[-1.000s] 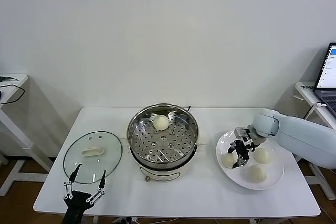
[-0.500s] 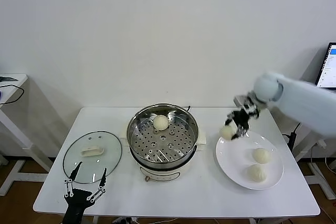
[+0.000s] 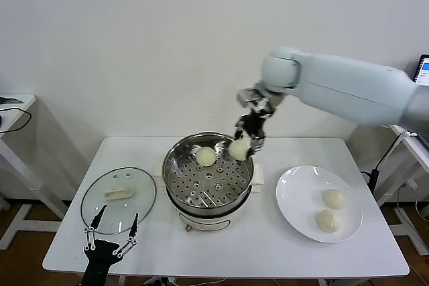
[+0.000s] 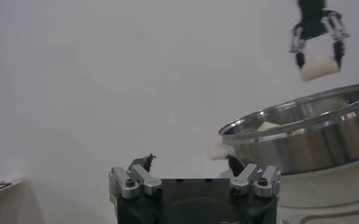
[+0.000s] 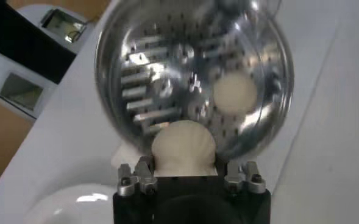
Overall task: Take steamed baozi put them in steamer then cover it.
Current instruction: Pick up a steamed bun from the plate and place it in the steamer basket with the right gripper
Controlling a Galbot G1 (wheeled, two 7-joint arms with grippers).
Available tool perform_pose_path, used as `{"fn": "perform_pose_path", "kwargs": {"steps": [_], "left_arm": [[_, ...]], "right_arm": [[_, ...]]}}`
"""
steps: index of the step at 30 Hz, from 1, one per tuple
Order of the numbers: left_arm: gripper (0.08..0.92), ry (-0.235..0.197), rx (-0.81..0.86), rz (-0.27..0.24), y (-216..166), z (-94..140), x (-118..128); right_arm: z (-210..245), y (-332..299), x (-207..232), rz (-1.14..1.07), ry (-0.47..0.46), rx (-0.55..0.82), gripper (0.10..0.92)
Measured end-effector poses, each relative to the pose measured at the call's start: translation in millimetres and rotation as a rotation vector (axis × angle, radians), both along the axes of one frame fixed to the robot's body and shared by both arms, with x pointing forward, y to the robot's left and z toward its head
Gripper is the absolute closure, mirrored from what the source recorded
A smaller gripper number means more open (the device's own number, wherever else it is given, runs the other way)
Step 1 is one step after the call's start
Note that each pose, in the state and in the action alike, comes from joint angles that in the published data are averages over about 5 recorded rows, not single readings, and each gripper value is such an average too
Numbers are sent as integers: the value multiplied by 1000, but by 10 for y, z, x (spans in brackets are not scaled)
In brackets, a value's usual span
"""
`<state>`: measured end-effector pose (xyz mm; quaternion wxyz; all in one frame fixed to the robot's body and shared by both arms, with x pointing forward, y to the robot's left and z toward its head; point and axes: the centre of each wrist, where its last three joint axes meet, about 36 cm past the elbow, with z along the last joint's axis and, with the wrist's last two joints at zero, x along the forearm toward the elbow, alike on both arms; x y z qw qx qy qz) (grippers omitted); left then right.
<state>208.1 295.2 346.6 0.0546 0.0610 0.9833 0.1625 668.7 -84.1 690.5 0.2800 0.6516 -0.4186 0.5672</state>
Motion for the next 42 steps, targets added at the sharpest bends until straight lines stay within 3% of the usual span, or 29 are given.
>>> {"fn": "perform_pose_path", "kwargs": {"steps": [11,27,30,37,42], "left_arm": [[177,-6,0,1,0,1,17],[177,-10,3,6,25,-12,14],[177,-9,3,7,26,-17,11],[177,-9,5,10,36,-22,5],[177,-11,4,11,34,-17,5]], "right_arm": [[-409,765,-165,24,-27,-44,371],[-876,1342,-357,61,-49,-65,369],[-928,1378,-379,64,-51,-68,350],[-970,1395,-406,69,-63,-64,214],[-877,1321,-428,84,-75,-56,200]]}}
